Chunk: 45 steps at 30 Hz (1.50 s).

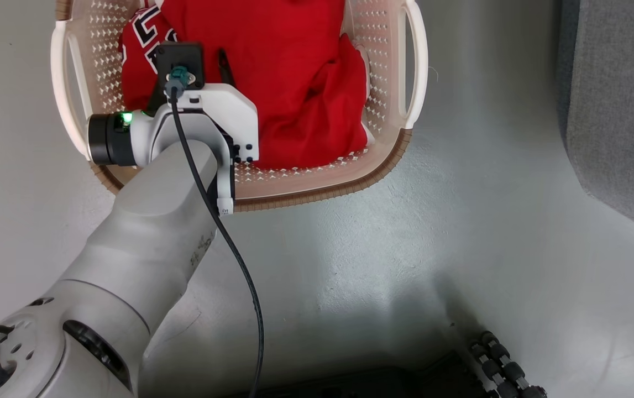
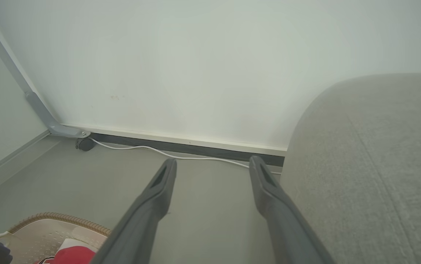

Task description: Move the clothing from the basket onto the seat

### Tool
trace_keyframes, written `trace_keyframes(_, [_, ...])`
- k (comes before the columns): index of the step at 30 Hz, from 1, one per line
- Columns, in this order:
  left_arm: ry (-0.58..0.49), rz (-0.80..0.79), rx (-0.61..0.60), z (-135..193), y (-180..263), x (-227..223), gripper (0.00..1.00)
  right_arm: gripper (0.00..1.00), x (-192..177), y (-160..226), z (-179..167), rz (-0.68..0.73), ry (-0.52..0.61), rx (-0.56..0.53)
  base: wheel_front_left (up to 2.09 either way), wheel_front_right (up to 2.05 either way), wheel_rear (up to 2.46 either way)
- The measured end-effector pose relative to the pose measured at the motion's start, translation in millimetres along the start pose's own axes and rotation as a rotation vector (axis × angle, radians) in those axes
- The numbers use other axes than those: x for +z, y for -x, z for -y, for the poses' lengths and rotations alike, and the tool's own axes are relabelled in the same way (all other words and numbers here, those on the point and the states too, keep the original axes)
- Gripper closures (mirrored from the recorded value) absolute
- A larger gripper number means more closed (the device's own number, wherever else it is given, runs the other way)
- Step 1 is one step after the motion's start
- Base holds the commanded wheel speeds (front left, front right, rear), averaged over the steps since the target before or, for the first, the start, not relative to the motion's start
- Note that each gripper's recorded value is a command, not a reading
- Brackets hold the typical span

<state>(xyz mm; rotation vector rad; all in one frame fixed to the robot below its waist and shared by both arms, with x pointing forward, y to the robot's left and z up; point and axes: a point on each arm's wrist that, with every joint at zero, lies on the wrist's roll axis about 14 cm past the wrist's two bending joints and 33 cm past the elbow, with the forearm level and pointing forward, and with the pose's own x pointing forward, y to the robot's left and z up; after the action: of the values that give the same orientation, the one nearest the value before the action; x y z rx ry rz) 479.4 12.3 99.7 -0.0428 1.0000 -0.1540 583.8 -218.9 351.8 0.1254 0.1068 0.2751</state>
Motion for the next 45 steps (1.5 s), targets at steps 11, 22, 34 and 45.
trace_keyframes(11, [0.077,-0.026,-0.093,22,1,1,1.0,0.0,4,2,1,0.006,0.004,-0.006,0.0,0.0,0.0])
trace_keyframes(22, [0.109,0.067,-0.145,37,31,38,1.0,0.0,30,4,-1,0.052,-0.023,-0.032,0.0,0.0,0.0])
trace_keyframes(34, [0.053,0.226,-0.178,40,98,74,1.0,0.0,58,36,-12,0.064,-0.076,-0.089,0.0,0.0,0.0])
trace_keyframes(45, [0.022,0.424,-0.203,43,171,122,1.0,0.0,91,70,-31,0.103,-0.075,-0.125,0.0,0.0,0.0])
